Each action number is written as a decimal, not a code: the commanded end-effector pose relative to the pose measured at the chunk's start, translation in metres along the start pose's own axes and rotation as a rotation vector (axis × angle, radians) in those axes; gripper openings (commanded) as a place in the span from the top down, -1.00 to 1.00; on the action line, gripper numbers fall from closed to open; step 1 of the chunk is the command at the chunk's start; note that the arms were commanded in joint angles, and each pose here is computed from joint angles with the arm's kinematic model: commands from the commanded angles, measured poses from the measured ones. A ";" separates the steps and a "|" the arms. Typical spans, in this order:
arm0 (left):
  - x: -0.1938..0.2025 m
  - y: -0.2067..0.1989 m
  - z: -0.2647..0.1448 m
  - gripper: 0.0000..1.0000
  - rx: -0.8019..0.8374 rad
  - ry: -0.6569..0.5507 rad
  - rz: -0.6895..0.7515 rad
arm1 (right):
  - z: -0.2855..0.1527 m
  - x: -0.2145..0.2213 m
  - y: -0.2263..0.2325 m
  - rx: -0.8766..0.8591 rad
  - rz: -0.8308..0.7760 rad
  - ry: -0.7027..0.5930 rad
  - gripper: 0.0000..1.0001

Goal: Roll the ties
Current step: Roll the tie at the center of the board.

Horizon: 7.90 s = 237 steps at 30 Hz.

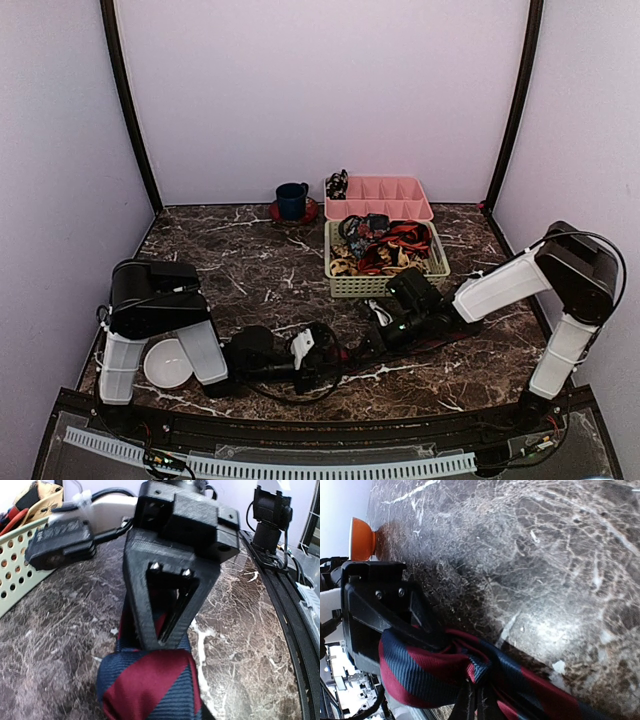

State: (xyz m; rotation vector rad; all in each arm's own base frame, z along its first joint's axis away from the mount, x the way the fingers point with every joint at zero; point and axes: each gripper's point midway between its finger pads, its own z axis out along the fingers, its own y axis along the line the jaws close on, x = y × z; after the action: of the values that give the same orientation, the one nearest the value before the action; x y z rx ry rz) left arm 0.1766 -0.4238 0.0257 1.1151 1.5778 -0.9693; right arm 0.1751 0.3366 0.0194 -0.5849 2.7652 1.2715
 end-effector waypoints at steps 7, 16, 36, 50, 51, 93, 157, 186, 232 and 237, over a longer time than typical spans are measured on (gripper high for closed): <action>0.059 -0.007 -0.037 0.65 0.016 0.348 0.057 | -0.036 -0.007 0.030 -0.023 0.025 -0.057 0.14; 0.070 -0.008 -0.038 0.64 0.039 0.470 0.076 | -0.007 -0.010 0.054 -0.060 0.022 0.014 0.05; -0.030 0.013 -0.055 -0.98 -0.131 0.147 0.104 | -0.002 0.023 -0.014 0.049 0.101 0.038 1.00; -0.030 -0.015 -0.035 -0.98 -0.002 0.071 -0.030 | -0.002 0.043 -0.056 0.116 0.136 0.024 1.00; -0.032 -0.019 -0.031 -0.98 -0.005 0.053 -0.018 | -0.001 0.042 -0.056 0.114 0.138 0.020 1.00; 0.061 -0.012 -0.027 0.64 0.038 0.448 0.109 | -0.008 -0.006 0.060 -0.101 0.032 -0.028 0.05; 0.033 -0.017 -0.025 0.46 0.015 0.260 0.132 | -0.025 0.008 0.056 -0.091 0.006 -0.106 -0.10; 0.001 -0.020 -0.025 -0.30 0.004 0.186 0.100 | 0.005 0.044 -0.002 0.039 0.117 -0.019 1.00; 0.054 -0.020 -0.014 0.48 0.022 0.440 0.141 | -0.011 0.022 0.058 -0.056 0.051 -0.009 0.20; 0.052 -0.020 -0.013 0.48 0.023 0.438 0.141 | -0.010 0.032 0.044 -0.009 0.071 0.004 0.39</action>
State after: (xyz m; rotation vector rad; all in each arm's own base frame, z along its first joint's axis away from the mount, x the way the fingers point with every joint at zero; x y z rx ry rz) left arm 0.1522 -0.4338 0.0240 1.4010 1.6504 -0.7950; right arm 0.1400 0.3512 0.0619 -0.4883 2.7579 1.3402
